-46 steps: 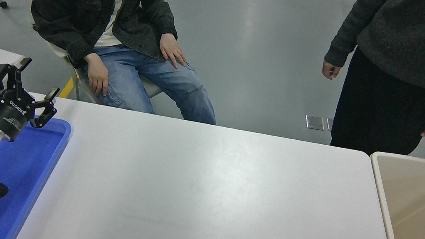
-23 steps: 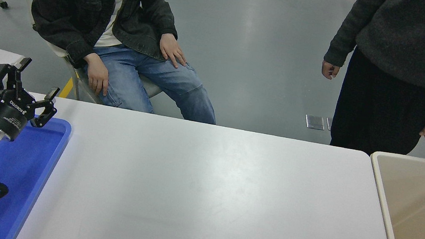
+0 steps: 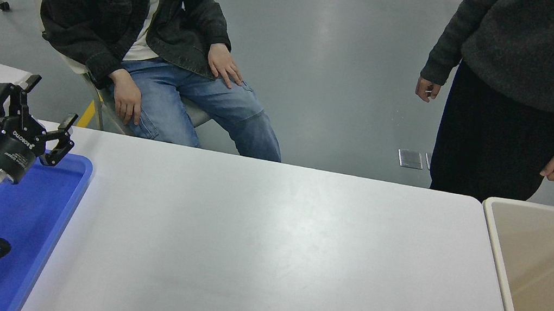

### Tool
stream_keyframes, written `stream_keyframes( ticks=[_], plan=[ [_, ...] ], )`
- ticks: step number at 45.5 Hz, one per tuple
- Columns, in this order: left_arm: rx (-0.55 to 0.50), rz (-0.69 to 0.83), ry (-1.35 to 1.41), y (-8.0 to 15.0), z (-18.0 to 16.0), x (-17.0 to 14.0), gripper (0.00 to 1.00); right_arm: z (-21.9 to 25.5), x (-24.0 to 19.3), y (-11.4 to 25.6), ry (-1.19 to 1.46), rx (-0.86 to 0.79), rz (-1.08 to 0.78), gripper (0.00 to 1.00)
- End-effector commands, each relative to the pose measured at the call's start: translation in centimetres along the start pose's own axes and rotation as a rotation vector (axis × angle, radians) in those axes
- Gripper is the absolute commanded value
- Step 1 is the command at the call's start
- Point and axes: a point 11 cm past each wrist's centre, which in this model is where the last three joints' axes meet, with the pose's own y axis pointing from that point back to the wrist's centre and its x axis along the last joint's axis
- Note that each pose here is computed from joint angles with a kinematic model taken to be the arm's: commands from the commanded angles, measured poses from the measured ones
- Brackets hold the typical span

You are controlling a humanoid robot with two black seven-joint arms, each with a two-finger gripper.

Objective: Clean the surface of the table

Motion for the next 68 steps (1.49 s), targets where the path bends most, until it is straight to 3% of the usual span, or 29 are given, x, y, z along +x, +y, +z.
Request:
stream_keyframes(
  ticks=[1,42,47,51,53,55,56,68],
  plan=[
    [0.0,-0.001,0.001,0.0,-0.1,-0.1,1.0,-0.4,-1.1,-1.1,-0.01,0.014,-0.015,0.99],
    [0.0,0.0,0.0,0.0,0.0,0.0,1.0,0.0,-1.6,-3.5,0.007,-0.004,-0.012,0.95],
    [0.0,-0.001,0.001,0.0,-0.1,-0.1,1.0,0.0,-1.6,-3.6,0.012,-0.002,-0.016,0.85],
    [0.0,-0.002,0.003,0.0,-0.1,-0.1,1.0,0.2,-1.6,-3.4,0.02,-0.004,-0.021,0.66],
    [0.0,0.0,0.0,0.0,0.0,0.0,1.0,0.3,-1.5,-3.3,0.018,-0.009,-0.018,0.49],
    [0.0,-0.001,0.001,0.0,-0.1,-0.1,1.0,0.4,-1.3,-3.1,0.017,-0.013,-0.021,0.16],
    [0.0,0.0,0.0,0.0,0.0,0.0,1.0,0.7,-1.1,-2.9,0.016,-0.021,-0.019,0.05],
    [0.0,-0.001,0.001,0.0,0.0,0.0,1.0,0.5,0.7,-0.2,-0.018,-0.02,-0.047,0.0]
  ],
)
